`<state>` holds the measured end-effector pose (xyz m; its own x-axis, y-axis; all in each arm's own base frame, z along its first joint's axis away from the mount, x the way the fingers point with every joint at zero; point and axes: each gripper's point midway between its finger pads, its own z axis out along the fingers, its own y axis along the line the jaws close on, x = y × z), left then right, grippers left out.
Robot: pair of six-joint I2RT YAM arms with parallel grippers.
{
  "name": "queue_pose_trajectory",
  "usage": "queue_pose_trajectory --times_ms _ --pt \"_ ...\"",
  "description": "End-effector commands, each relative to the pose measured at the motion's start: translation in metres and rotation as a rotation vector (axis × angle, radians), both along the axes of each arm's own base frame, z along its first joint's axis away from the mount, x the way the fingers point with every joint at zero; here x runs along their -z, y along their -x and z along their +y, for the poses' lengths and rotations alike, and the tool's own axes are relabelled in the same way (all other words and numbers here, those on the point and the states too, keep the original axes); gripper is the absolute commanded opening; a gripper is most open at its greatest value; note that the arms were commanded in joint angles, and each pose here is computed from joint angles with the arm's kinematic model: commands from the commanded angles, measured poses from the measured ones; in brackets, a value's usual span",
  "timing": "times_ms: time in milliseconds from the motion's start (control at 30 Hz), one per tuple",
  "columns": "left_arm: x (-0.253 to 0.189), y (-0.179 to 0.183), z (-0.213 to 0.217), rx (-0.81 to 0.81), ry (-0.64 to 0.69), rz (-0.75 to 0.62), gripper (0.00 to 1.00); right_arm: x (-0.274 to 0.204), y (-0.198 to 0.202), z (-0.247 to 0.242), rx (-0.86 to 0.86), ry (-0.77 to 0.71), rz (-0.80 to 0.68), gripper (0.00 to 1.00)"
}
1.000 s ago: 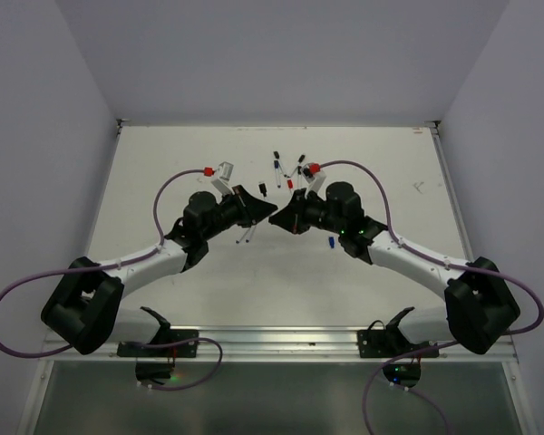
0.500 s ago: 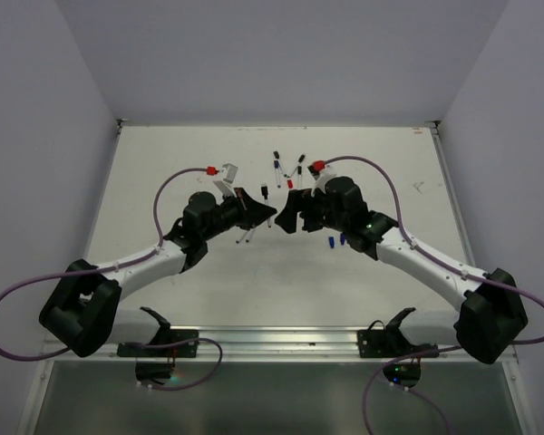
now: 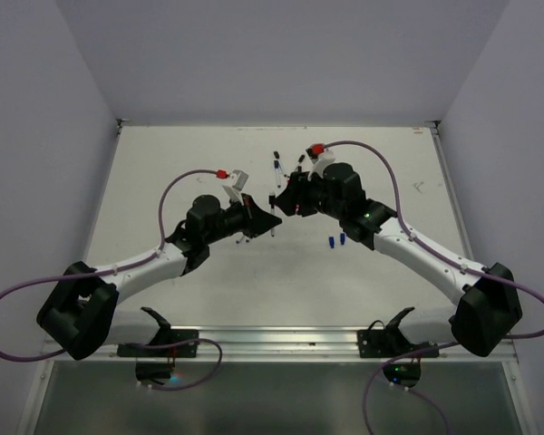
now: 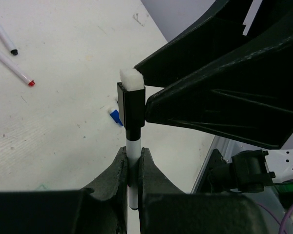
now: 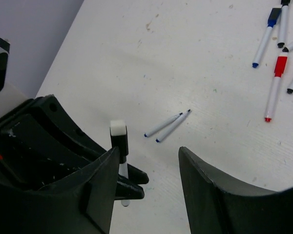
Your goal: Open the pen caps
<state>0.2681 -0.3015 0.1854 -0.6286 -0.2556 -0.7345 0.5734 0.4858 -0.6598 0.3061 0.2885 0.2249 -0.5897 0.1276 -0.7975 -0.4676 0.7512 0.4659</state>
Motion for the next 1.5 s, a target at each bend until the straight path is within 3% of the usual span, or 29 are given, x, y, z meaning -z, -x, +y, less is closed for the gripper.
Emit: queue_pose_trajectory --times_ms 0,300,633,900,1033,1100,1133,1167,1233,1467 --pt "-0.012 0.009 -0.006 0.051 -0.004 -0.054 0.00 -0.038 -0.006 0.016 -0.037 -0.102 -0.085 0.55" --pt "-0.009 0.010 -0.009 0.064 -0.011 -0.051 0.00 -0.036 -0.002 0.024 -0.083 -0.113 -0.070 0.52" --pt "-0.021 0.008 -0.014 0.078 0.011 -0.069 0.00 -0.020 -0.002 0.028 -0.095 -0.104 -0.031 0.36" --pt "-0.021 0.008 -0.016 0.087 0.011 -0.067 0.00 -0.011 0.001 0.029 -0.107 -0.108 -0.019 0.34" --pt "-0.020 0.008 -0.016 0.090 0.010 -0.061 0.00 -0.010 0.001 0.030 -0.111 -0.103 -0.009 0.00" --pt "-0.019 0.008 -0.016 0.089 0.007 -0.060 0.00 -0.011 0.000 0.028 -0.095 -0.105 -0.008 0.00" --pt "-0.019 0.008 -0.015 0.085 0.003 -0.065 0.08 -0.008 -0.001 0.025 -0.075 -0.104 -0.002 0.00" --pt "-0.015 0.004 -0.012 0.059 -0.020 -0.060 0.31 -0.008 -0.002 0.023 -0.049 -0.109 0.002 0.00" --pt "-0.009 0.004 -0.004 0.015 -0.034 -0.058 0.42 -0.008 -0.004 0.016 -0.009 -0.103 0.006 0.00" --pt "-0.004 0.006 0.011 -0.056 -0.028 -0.079 0.47 -0.021 0.002 0.010 0.045 -0.186 0.034 0.00"
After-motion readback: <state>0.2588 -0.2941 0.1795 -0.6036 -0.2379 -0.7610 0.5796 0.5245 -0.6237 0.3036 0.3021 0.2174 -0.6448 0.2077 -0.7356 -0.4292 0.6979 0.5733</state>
